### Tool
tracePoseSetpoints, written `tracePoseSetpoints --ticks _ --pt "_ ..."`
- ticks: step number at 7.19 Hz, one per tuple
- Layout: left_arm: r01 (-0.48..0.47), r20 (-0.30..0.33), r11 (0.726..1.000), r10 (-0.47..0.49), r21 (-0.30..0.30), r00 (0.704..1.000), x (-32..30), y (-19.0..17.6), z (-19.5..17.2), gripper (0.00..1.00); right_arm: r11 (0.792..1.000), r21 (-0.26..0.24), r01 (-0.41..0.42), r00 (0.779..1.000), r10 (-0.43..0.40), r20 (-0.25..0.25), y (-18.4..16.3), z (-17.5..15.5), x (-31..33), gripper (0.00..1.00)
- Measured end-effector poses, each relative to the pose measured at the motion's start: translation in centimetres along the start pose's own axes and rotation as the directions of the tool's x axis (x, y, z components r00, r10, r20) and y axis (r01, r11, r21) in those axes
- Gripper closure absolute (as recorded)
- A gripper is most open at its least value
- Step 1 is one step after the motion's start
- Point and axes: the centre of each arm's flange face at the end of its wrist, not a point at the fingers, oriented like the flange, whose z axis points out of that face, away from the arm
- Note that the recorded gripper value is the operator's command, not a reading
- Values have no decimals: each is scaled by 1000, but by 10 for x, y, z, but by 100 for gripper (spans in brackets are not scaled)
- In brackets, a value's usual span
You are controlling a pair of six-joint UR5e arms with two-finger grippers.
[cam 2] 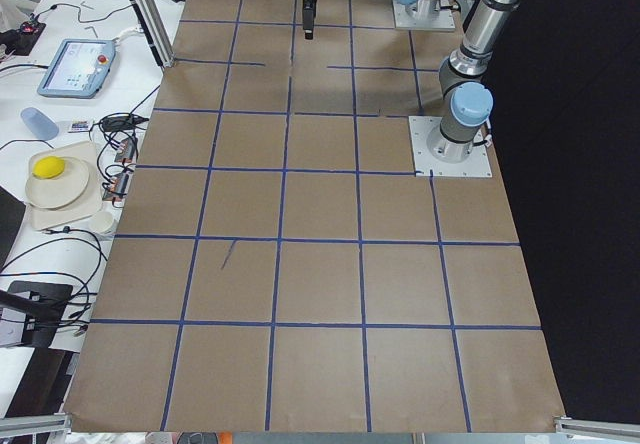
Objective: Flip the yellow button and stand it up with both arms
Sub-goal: 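Lower the button upright beside the green button and open the right gripper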
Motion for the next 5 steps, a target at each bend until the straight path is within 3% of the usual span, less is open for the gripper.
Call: tracePoseSetpoints --ticks 2,3,5 --pt "-1 1 1000 1 4 1000 -1 0 -1 0 1000 -14 -9 1000 9 18 10 7 -8 92" --pt "-1 1 1000 1 6 1000 -1 -1 -1 0 1000 -14 -10 1000 10 19 12 5 -12 85" --pt "-1 2 1000 1 7 1000 -2 -1 -1 0 1000 -20 -11 1000 12 21 15 4 -14 17"
